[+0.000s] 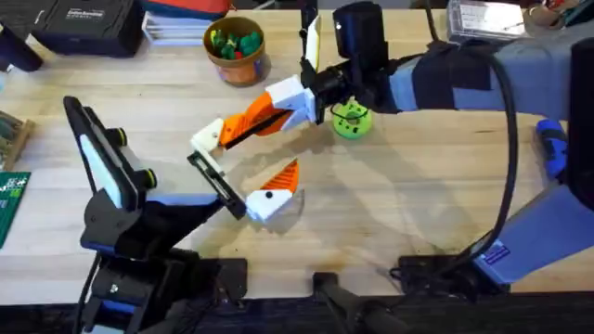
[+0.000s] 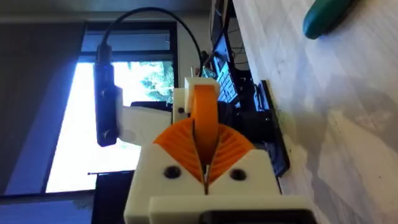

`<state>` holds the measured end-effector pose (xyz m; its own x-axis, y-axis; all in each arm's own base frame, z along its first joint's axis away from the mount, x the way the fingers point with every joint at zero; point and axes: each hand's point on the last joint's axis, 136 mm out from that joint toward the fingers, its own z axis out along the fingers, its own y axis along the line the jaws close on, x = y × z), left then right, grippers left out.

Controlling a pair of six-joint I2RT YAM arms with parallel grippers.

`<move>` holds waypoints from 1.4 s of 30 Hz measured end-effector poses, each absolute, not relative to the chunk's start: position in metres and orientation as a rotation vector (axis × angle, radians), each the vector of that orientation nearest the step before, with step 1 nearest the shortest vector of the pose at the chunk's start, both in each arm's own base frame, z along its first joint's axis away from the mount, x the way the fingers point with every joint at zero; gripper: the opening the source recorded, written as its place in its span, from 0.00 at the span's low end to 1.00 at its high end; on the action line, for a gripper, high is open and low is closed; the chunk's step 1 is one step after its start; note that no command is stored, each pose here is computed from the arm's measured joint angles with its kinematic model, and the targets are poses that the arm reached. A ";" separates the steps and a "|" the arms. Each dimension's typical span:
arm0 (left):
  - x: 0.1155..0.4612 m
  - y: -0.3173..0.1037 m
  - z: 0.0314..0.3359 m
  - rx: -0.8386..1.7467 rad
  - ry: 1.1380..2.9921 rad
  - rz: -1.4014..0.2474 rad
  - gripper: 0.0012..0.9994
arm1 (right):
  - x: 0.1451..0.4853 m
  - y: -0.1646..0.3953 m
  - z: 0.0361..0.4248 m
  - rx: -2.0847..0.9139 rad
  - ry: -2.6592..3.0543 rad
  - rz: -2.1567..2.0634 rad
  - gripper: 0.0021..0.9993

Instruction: Pick up the gripper from the table and insert it into the empty holder that is missing its gripper. Then pick up a screw, insert it into the mounting hole, and use the screwdriver to tighten it. Finally, clean up the table by picking up the vegetable and placing it into the bucket.

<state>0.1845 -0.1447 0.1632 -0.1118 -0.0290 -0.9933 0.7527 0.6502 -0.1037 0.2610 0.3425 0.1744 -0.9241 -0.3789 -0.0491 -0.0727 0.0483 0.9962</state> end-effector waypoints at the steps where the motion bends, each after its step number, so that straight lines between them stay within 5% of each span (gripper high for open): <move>1: 0.184 -0.145 0.163 0.625 1.553 -0.744 0.99 | 0.262 0.342 0.174 0.449 -2.103 -1.966 0.01; 42: 0.157 -0.164 0.176 0.786 1.441 -0.874 0.99 | 0.243 0.340 0.183 0.499 -1.979 -1.935 0.01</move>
<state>0.1568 -0.1644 0.1763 -0.0553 -0.0292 -0.9980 0.8713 0.4868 -0.0626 0.2432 0.3404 0.1831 -0.8851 -0.4654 -0.0101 -0.0204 0.0172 0.9996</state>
